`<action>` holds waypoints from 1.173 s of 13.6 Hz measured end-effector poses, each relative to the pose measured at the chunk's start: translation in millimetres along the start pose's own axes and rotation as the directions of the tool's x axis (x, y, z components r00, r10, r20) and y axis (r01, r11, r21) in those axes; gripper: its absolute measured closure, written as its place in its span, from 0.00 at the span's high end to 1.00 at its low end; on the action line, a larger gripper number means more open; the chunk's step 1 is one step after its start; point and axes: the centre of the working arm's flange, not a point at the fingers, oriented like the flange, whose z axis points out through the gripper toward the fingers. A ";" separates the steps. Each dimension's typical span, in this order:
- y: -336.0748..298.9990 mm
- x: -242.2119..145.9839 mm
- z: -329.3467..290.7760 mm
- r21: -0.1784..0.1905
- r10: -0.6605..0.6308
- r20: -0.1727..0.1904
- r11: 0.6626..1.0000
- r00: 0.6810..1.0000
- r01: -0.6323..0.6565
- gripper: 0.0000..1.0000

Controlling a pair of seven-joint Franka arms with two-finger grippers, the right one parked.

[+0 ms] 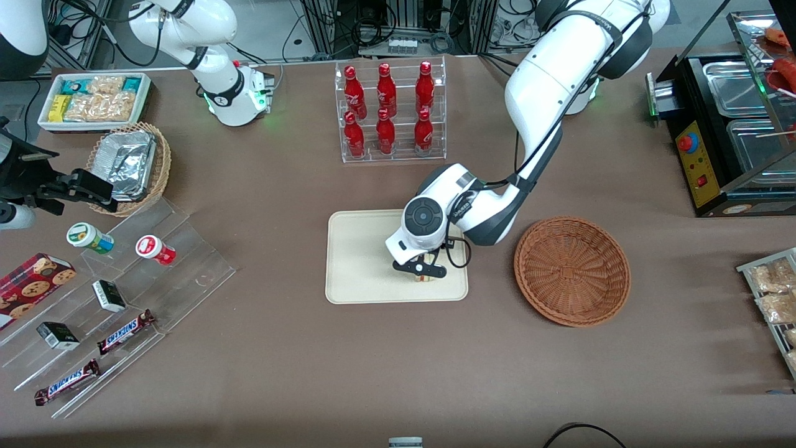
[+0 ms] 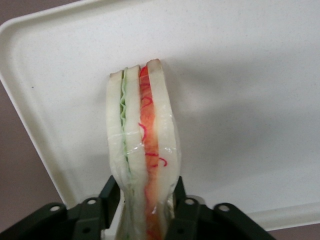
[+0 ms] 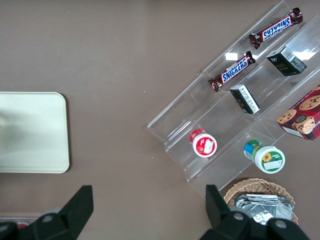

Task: Place sandwich from basket to tray
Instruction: 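Lower the sandwich onto the tray with the left gripper, then open the left gripper to release the sandwich on the tray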

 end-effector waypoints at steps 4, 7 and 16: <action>-3.3 1.8 1.9 0.005 -0.035 0.001 0.999 0.999 0.035 0.96; -6.0 4.7 -0.9 0.003 -0.047 -0.005 0.999 0.999 0.047 1.00; -52.9 16.5 -92.4 0.014 -0.121 -0.075 0.992 0.990 0.122 1.00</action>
